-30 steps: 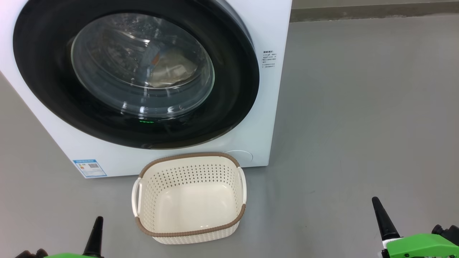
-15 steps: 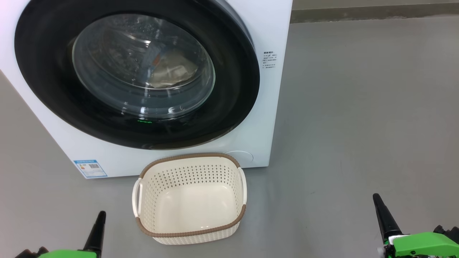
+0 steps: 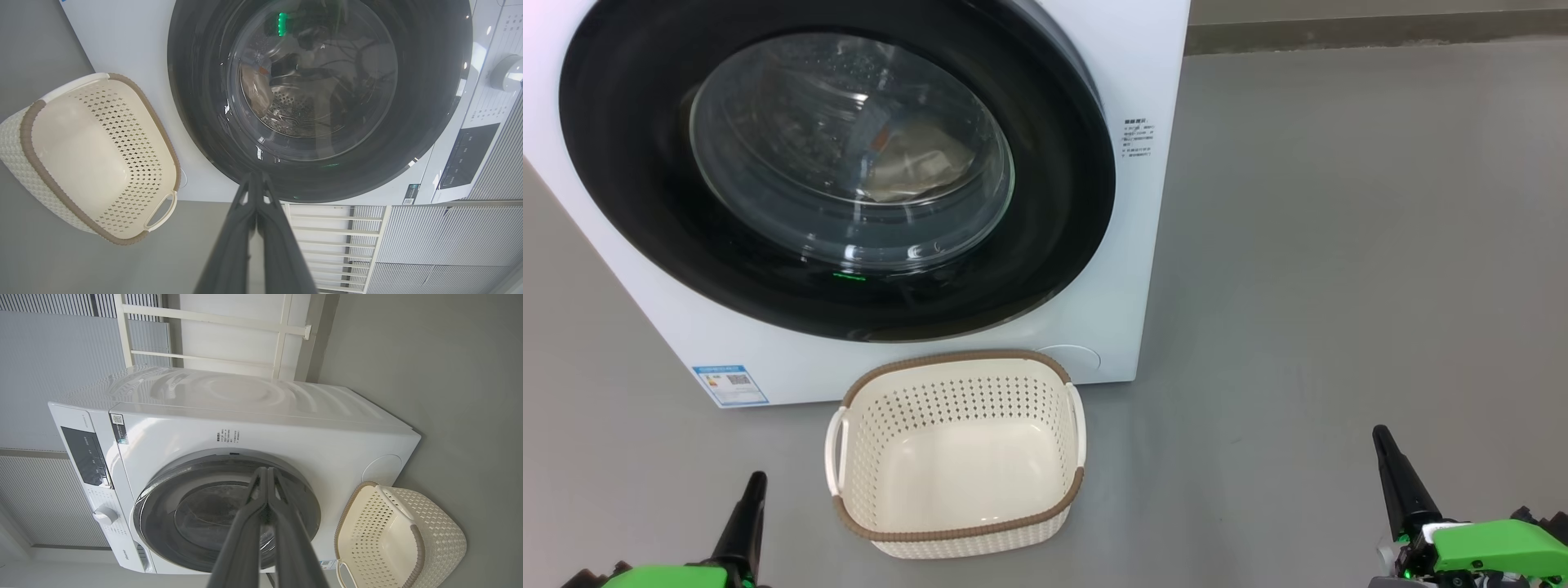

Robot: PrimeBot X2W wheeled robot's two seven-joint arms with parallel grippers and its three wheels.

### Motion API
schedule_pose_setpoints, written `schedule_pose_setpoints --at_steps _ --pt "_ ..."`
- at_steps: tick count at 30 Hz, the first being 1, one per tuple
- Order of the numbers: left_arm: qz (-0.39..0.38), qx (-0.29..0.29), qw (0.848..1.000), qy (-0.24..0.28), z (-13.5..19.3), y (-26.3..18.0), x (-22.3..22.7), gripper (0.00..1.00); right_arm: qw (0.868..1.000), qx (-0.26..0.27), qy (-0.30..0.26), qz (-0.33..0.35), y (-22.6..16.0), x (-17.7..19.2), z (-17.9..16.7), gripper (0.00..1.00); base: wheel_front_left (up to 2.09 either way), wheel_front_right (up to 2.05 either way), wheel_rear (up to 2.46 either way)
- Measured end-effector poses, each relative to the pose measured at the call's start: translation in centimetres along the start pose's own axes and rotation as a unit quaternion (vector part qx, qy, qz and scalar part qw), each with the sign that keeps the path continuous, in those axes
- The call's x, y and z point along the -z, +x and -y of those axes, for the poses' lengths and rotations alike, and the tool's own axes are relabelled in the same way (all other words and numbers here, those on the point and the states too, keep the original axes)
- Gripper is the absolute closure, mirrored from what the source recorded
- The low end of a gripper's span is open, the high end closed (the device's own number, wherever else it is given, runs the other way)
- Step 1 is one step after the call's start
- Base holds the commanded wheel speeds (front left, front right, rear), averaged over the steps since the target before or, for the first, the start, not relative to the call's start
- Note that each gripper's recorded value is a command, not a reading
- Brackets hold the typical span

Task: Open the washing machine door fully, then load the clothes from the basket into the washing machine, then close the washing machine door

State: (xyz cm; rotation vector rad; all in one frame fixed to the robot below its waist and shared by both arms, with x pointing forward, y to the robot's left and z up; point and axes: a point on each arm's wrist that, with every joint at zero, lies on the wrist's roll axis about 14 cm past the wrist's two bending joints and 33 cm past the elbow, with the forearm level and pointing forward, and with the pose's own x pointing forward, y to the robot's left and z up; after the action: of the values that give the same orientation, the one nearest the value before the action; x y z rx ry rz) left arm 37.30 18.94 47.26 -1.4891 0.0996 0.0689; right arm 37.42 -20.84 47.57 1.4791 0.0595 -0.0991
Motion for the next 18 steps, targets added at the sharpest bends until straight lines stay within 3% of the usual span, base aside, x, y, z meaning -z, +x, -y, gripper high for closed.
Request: schedule_pose_setpoints --at_steps 8,18 --pt "-0.006 0.015 0.999 -0.041 0.87 0.31 0.19 1.0 0.999 -0.008 0.038 0.001 0.0 -0.1 -0.38 1.0 0.0 0.0 0.0" --pt "-0.005 0.015 0.999 -0.042 0.88 0.31 0.17 1.0 0.999 -0.009 0.048 0.003 0.0 -0.12 -0.43 1.0 0.0 0.0 0.0"
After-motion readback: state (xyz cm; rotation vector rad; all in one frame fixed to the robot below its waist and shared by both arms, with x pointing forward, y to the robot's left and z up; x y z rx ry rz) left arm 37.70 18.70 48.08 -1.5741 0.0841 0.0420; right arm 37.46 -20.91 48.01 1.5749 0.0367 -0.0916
